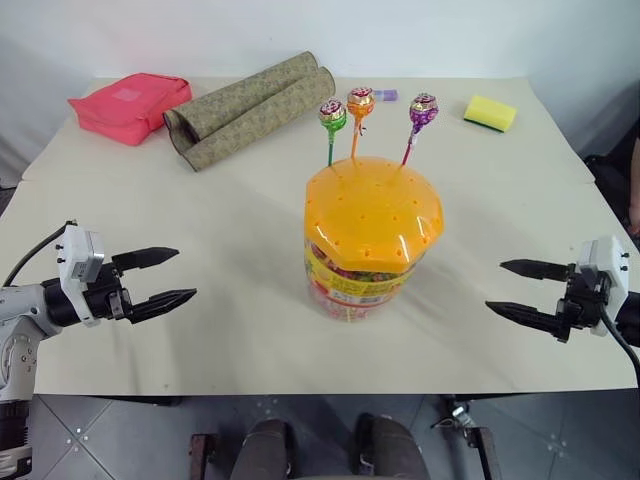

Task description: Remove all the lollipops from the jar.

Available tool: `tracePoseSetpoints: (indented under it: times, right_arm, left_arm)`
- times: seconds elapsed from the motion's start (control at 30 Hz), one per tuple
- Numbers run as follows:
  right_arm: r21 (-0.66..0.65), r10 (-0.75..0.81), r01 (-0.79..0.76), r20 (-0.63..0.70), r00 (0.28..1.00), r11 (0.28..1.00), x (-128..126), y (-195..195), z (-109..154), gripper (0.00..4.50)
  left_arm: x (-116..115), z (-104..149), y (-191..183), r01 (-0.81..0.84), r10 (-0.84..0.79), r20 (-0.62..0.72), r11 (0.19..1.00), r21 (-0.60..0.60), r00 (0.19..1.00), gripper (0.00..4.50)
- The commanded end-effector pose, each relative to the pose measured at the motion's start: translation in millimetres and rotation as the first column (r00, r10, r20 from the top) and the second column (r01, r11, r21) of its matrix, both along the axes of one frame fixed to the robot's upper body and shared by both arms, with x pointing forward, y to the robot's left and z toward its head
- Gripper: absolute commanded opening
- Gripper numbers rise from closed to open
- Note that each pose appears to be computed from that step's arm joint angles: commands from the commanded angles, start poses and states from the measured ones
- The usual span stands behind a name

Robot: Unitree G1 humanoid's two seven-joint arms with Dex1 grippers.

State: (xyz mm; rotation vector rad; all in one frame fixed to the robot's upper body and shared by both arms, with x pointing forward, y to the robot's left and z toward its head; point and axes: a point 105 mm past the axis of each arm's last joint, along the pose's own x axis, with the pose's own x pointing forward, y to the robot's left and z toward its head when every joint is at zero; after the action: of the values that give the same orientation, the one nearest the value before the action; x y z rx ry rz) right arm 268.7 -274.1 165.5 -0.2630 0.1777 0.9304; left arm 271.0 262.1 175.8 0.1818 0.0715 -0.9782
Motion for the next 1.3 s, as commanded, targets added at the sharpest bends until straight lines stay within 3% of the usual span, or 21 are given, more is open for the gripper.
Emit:
tracePoseSetpoints:
  times: [0.03,0.3,0.47,0.57,0.87,1.1,1.3]
  right_arm:
    - [-0.006,-0.003,0.004,0.049,0.999,1.0,-0.3,-1.4,10.3,4.47]
    - [0.005,-0.014,0.014,0.071,0.997,1.0,-1.5,-1.3,15.3,4.47]
    - [0.021,-0.015,0.013,0.106,0.994,1.0,-1.1,1.1,28.0,4.47]
    - [0.045,0.007,-0.014,0.15,0.989,0.999,-6.1,8.2,47.8,4.47]
    - [0.078,0.065,-0.086,0.247,0.967,0.993,-15.0,32.7,81.0,4.47]
    - [0.105,0.125,-0.162,0.293,0.948,0.981,-32.2,51.8,106.3,4.47]
    - [0.149,0.121,-0.178,0.33,0.936,0.973,-43.2,60.2,123.3,4.47]
  left_arm:
    - [-3.5,13.3,1.0,0.02,-0.02,0.04,1.0,-0.01,0.999,4.5]
    - [0.9,42.4,0.6,-0.005,0.008,0.073,0.999,-0.037,0.997,4.5]
    - [4.7,64.4,-1.6,0.011,-0.013,0.14,1.0,0.013,0.99,4.5]
    - [12.1,91.9,-20.2,0.086,-0.092,0.177,0.996,0.037,0.98,4.5]
    - [35.5,131.6,-76.3,0.32,-0.318,0.233,0.947,0.029,0.919,4.5]
    - [57.6,147.7,-117.4,0.458,-0.44,0.235,0.889,-0.023,0.867,4.5]
    - [65.8,144.2,-146.9,0.561,-0.547,0.199,0.828,-0.018,0.813,4.5]
